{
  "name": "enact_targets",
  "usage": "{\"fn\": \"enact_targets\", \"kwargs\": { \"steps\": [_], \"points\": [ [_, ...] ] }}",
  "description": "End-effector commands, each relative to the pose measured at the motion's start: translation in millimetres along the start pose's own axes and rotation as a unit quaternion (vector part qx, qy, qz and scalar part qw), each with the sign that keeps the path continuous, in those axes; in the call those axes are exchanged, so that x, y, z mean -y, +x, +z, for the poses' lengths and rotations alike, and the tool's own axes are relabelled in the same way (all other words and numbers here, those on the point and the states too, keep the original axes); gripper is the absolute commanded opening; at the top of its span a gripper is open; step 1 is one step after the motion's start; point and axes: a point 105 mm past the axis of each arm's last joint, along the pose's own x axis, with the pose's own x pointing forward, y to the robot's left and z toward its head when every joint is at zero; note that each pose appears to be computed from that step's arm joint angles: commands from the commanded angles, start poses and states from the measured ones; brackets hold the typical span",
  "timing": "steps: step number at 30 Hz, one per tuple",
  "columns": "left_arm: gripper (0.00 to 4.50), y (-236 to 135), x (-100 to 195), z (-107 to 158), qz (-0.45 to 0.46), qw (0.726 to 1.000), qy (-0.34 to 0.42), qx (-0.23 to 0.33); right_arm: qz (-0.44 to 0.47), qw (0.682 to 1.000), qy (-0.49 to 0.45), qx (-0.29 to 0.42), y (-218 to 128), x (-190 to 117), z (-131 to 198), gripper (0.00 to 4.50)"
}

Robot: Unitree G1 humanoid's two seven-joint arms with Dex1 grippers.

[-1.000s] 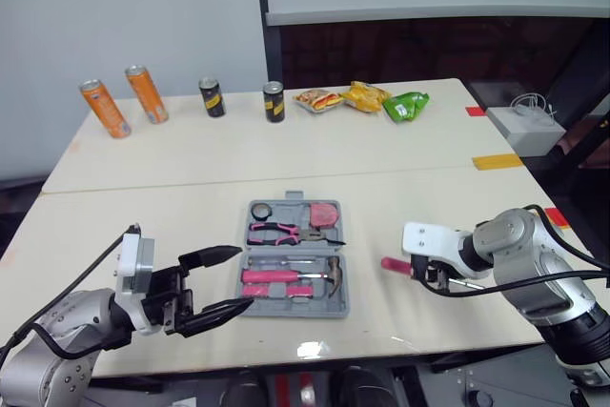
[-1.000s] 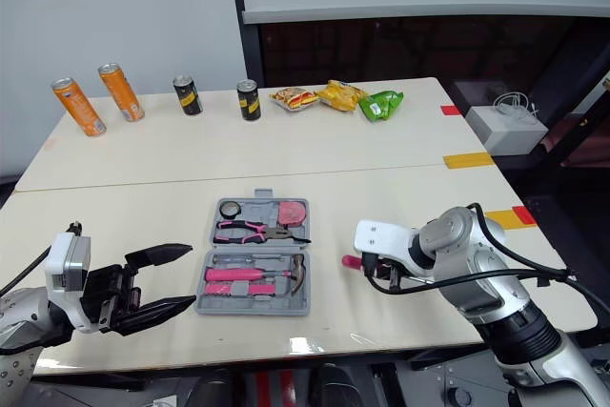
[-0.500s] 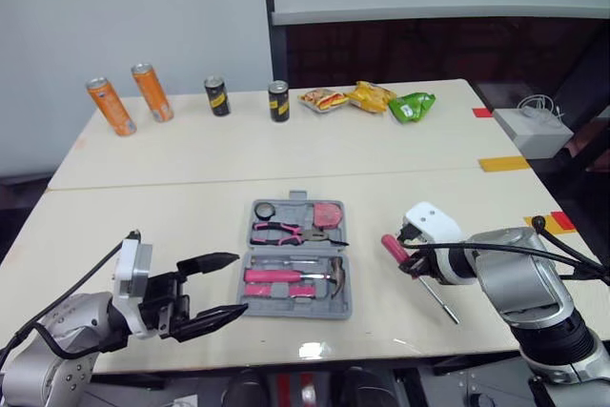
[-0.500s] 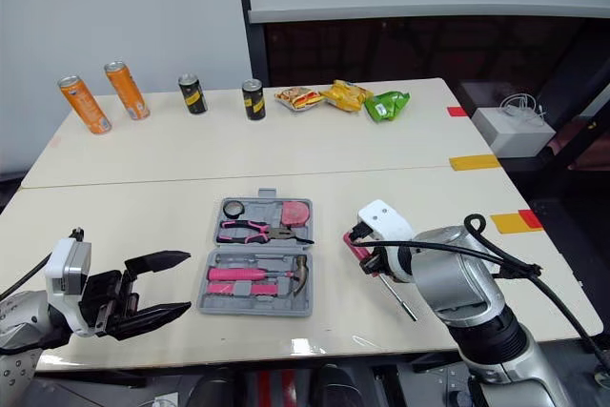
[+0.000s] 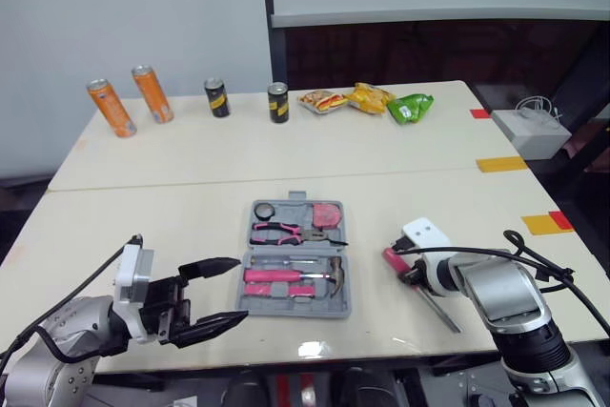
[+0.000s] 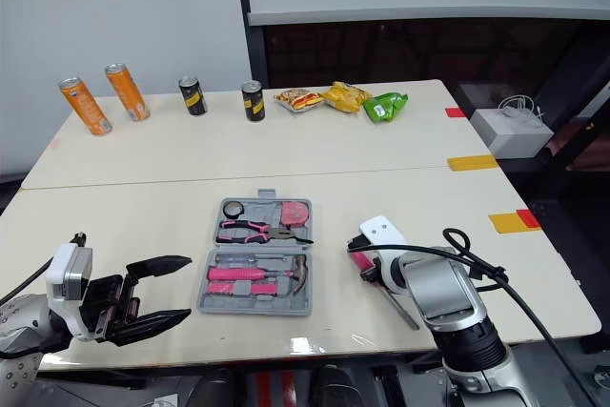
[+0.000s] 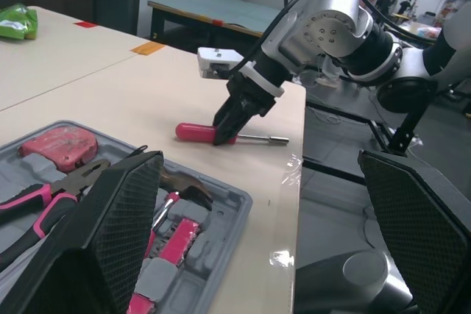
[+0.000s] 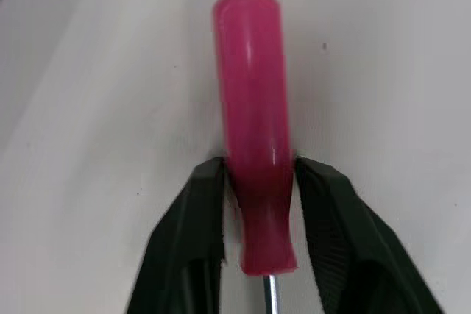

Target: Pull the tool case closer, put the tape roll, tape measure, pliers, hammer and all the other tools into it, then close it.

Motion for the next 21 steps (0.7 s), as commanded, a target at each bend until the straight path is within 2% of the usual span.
{"fn": "enact_targets", "kwargs": {
  "steps": [1,9,15,21],
  "points": [
    [4.5,-6,-2,8,-0.007,1.0,0.006,-0.001,0.009,0.997,-0.004,0.07,-3,4,6,2.89],
    [4.5,-12,-5,13,-0.017,1.0,0.011,-0.014,0.06,0.968,-0.066,0.235,-22,3,5,2.89],
    [4.5,-11,-5,18,-0.021,1.0,0.013,-0.013,0.101,0.954,-0.08,0.272,-27,10,-12,2.89],
    [4.5,-11,-6,25,-0.035,0.999,0.014,-0.017,0.121,0.953,-0.092,0.261,-19,11,-29,2.89]
  ]
}}
